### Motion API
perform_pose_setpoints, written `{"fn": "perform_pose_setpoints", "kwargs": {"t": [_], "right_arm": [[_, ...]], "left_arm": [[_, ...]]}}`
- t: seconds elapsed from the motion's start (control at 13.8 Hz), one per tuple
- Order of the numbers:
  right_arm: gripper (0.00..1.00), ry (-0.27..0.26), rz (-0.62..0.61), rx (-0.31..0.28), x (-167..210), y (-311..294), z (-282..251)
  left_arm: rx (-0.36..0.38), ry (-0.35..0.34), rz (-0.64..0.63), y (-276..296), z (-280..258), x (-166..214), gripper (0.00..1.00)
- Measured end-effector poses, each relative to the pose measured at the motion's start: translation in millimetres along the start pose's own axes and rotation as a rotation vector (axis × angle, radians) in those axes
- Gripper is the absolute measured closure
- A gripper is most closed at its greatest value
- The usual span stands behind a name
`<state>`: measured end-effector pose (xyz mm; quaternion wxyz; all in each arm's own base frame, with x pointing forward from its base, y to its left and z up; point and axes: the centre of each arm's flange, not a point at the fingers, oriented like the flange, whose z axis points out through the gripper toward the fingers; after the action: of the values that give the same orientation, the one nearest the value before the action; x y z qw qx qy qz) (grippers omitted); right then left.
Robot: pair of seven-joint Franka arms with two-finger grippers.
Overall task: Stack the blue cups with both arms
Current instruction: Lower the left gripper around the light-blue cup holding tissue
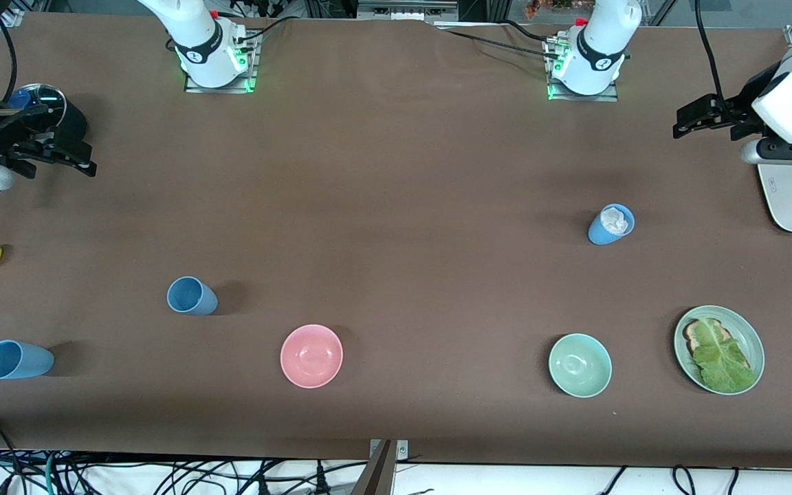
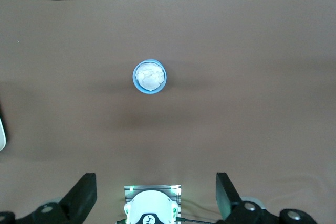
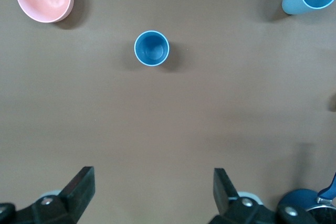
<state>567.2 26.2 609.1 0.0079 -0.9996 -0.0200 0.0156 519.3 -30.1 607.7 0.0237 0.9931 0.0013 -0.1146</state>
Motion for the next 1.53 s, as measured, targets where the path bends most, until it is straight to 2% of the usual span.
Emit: {"fn": "perform_pose_setpoints", "kwargs": {"t": [0.51,0.8,1.02,1.31,1.53], "right_arm": [[0.00,-0.003,-0.001,0.000,0,0,0],[0.00,-0.005,-0.002,0.000,-1,-1,0],[0.00,-0.014,-0.002,0.000,-2,-1,1],[0.00,-0.015,-0.002,0.000,-2,-1,1],[0.00,-0.014,-0.002,0.000,-2,-1,0]], "left_arm": [[-0.001,-0.031,-0.002,-1,16,18,0.00],[-0.003,-0.062,-0.003,-1,38,50,0.00],[-0.001,-0.113,0.008,5,67,78,0.00],[0.018,-0.089,0.031,20,99,111,0.00],[0.014,-0.122,-0.001,0,133,133,0.00]]}}
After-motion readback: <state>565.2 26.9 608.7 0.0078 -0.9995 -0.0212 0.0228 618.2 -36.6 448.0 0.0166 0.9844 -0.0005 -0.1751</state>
